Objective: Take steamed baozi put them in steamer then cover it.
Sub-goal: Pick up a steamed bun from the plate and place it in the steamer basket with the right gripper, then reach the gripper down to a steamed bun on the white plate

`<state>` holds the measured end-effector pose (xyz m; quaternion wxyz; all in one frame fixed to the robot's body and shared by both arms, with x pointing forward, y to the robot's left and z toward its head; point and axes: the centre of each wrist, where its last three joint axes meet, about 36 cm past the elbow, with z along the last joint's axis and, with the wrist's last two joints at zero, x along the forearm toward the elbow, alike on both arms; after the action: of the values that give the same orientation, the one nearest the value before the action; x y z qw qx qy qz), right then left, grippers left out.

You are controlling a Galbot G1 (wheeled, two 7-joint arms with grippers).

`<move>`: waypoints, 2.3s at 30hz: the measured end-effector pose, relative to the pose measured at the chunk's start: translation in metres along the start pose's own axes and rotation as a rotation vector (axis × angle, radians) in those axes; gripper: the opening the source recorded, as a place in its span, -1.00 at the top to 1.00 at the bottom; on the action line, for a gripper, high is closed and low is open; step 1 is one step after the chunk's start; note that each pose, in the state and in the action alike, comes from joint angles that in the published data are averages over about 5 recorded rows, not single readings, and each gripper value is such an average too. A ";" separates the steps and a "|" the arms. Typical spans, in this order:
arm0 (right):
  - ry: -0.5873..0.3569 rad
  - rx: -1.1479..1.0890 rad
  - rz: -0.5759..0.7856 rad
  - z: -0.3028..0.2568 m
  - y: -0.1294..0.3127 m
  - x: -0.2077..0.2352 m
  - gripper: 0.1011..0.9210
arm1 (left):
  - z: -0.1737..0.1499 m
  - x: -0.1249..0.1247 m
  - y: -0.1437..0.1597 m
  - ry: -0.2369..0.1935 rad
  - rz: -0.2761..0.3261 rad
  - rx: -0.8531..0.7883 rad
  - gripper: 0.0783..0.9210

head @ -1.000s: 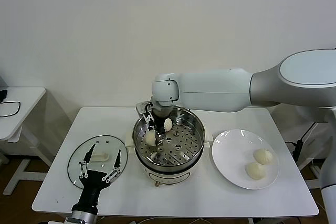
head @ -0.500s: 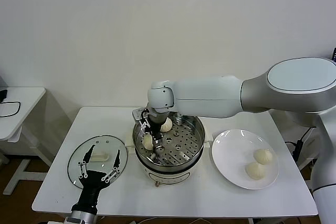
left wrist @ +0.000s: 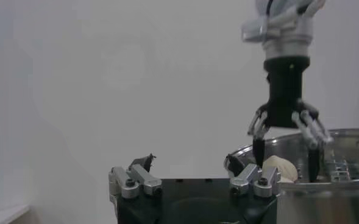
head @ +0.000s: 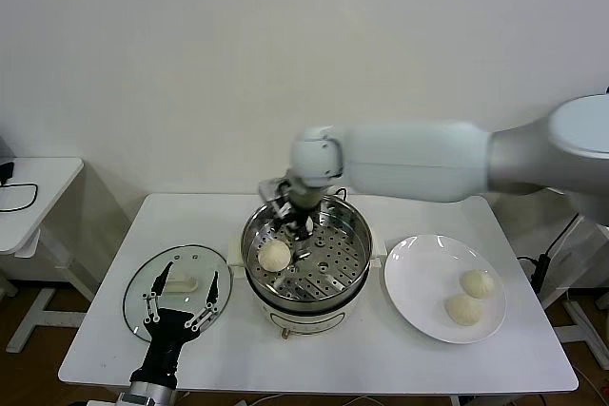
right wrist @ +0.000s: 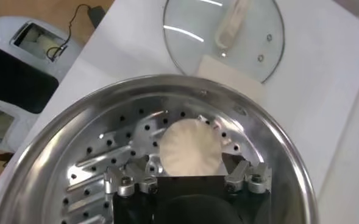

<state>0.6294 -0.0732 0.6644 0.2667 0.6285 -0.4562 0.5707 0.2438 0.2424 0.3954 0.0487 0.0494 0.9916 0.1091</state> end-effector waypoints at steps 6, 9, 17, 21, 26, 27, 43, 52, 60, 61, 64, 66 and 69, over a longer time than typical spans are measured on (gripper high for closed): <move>0.017 -0.043 0.013 0.080 0.022 0.045 -0.76 | 0.000 0.002 0.000 0.001 0.001 -0.002 -0.77; 0.037 -0.079 0.009 0.125 0.040 0.056 -0.76 | 0.000 0.002 0.000 0.004 0.001 -0.002 -0.77; 0.088 -0.175 -0.040 0.225 0.097 0.040 -0.76 | 0.001 0.006 -0.002 0.008 -0.001 -0.006 -0.77; 0.107 -0.203 -0.079 0.257 0.124 0.018 -0.76 | 0.001 0.007 -0.002 0.011 -0.004 -0.010 -0.77; 0.125 -0.223 -0.128 0.281 0.151 -0.014 -0.76 | 0.002 0.007 -0.002 0.014 -0.006 -0.013 -0.77; 0.128 -0.227 -0.137 0.285 0.156 -0.020 -0.76 | 0.002 0.007 -0.002 0.015 -0.006 -0.014 -0.77; 0.155 -0.248 -0.204 0.309 0.204 -0.081 -0.76 | 0.006 0.008 -0.003 0.027 -0.008 -0.016 -0.77; 0.161 -0.244 -0.212 0.308 0.211 -0.097 -0.76 | 0.006 0.009 -0.002 0.030 -0.012 -0.020 -0.77; 0.165 -0.237 -0.204 0.306 0.214 -0.103 -0.59 | 0.005 0.009 -0.002 0.036 -0.016 -0.021 -0.77; 0.165 -0.237 -0.202 0.306 0.214 -0.103 -0.55 | 0.005 0.009 -0.002 0.036 -0.016 -0.021 -0.77; 0.166 -0.234 -0.197 0.305 0.215 -0.101 -0.44 | 0.004 0.008 -0.001 0.033 -0.017 -0.022 -0.77; 0.165 -0.232 -0.193 0.305 0.215 -0.097 -0.38 | 0.004 0.008 -0.001 0.032 -0.018 -0.024 -0.77; 0.160 -0.219 -0.179 0.301 0.209 -0.087 -0.33 | 0.004 0.008 0.000 0.032 -0.018 -0.026 -0.77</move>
<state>0.5946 -0.3998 0.4794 0.4189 0.5863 -0.4354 0.5396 0.2363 0.2443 0.3912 0.0344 0.0380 0.9912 0.1224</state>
